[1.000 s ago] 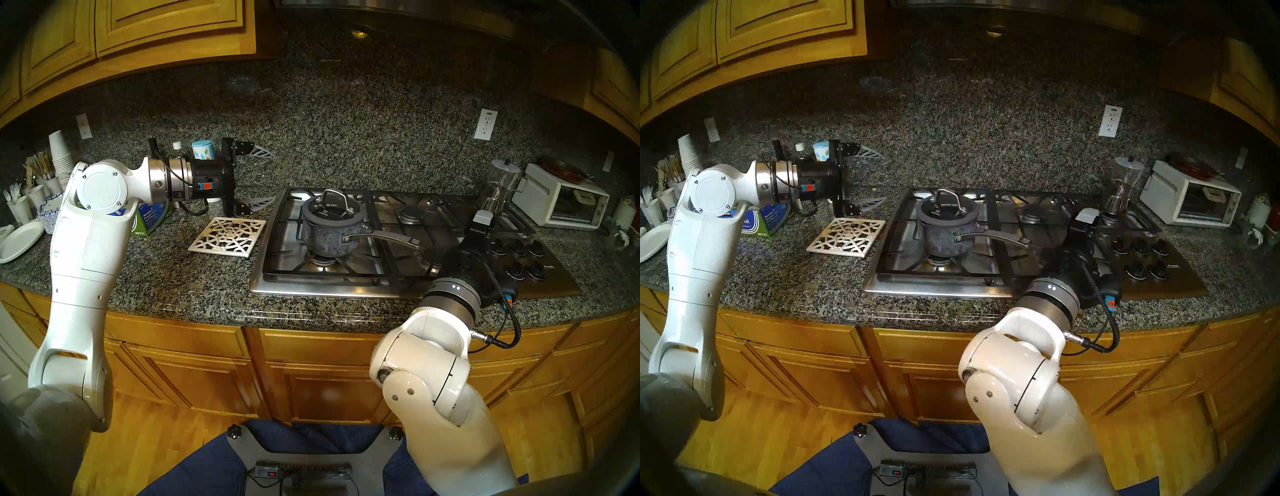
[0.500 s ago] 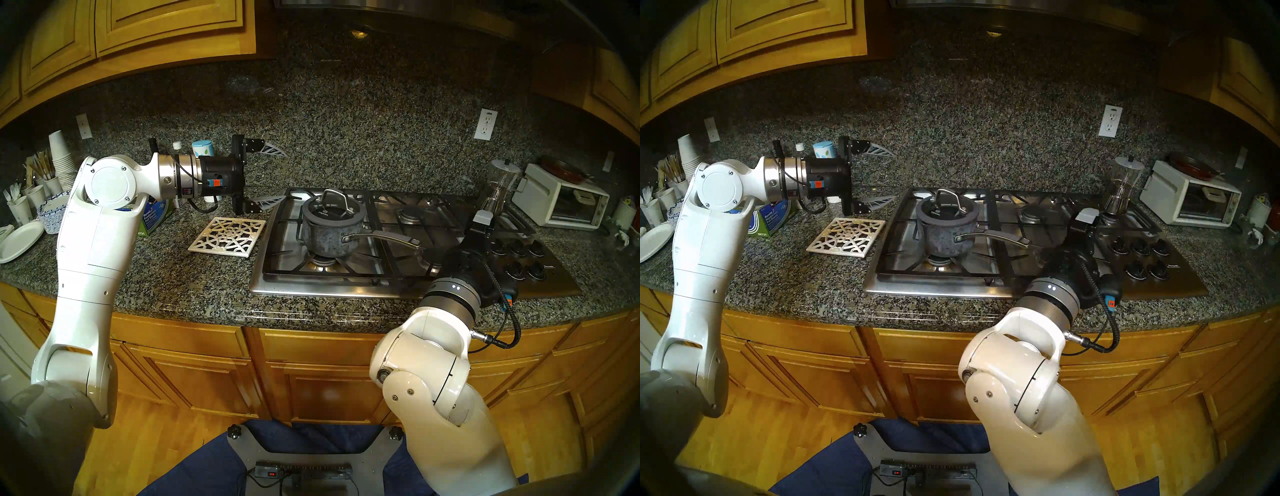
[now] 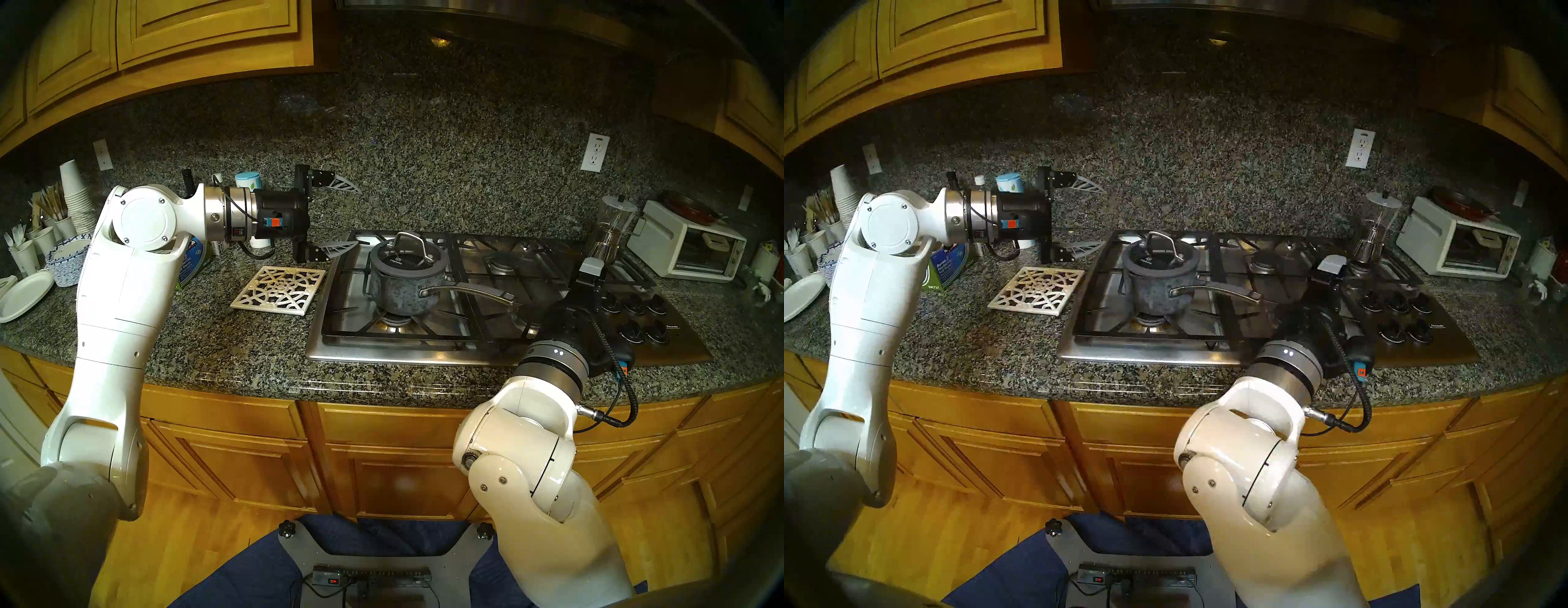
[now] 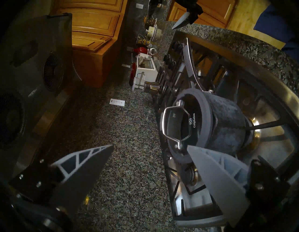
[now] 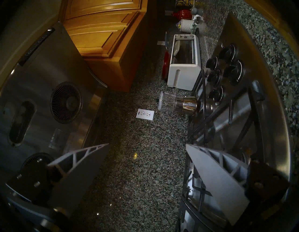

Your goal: Pick up the pot, put it on the stove, take off the pot lid

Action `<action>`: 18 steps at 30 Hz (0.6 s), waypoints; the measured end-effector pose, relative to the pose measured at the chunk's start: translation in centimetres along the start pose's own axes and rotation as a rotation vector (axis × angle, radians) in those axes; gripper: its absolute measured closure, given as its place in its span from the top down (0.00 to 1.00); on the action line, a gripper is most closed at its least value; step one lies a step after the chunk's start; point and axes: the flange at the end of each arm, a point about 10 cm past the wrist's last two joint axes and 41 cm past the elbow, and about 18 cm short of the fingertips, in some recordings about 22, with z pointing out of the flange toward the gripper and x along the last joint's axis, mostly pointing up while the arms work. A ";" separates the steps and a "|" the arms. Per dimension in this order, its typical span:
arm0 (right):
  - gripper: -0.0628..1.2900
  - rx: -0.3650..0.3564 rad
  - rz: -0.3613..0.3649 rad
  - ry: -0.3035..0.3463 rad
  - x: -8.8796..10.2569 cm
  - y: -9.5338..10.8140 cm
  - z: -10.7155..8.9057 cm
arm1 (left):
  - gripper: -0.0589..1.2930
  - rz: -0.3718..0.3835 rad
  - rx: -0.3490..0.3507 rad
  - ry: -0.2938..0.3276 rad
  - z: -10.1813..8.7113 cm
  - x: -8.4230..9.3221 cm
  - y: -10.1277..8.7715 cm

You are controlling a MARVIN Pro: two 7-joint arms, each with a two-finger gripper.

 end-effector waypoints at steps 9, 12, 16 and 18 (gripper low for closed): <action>0.96 0.001 0.000 0.000 0.0 0.0 0.0 | 0.96 0.011 -0.009 0.015 0.6 0.5 -0.1; 0.96 0.002 -0.001 0.000 0.0 0.0 0.0 | 0.96 0.014 -0.013 0.020 0.9 0.7 0.0; 0.96 0.003 -0.001 0.000 0.0 0.0 0.0 | 0.96 0.017 -0.023 0.030 1.6 0.9 0.2; 0.96 0.003 -0.001 0.000 0.0 0.0 0.0 | 0.96 0.018 -0.033 0.035 2.1 1.1 0.4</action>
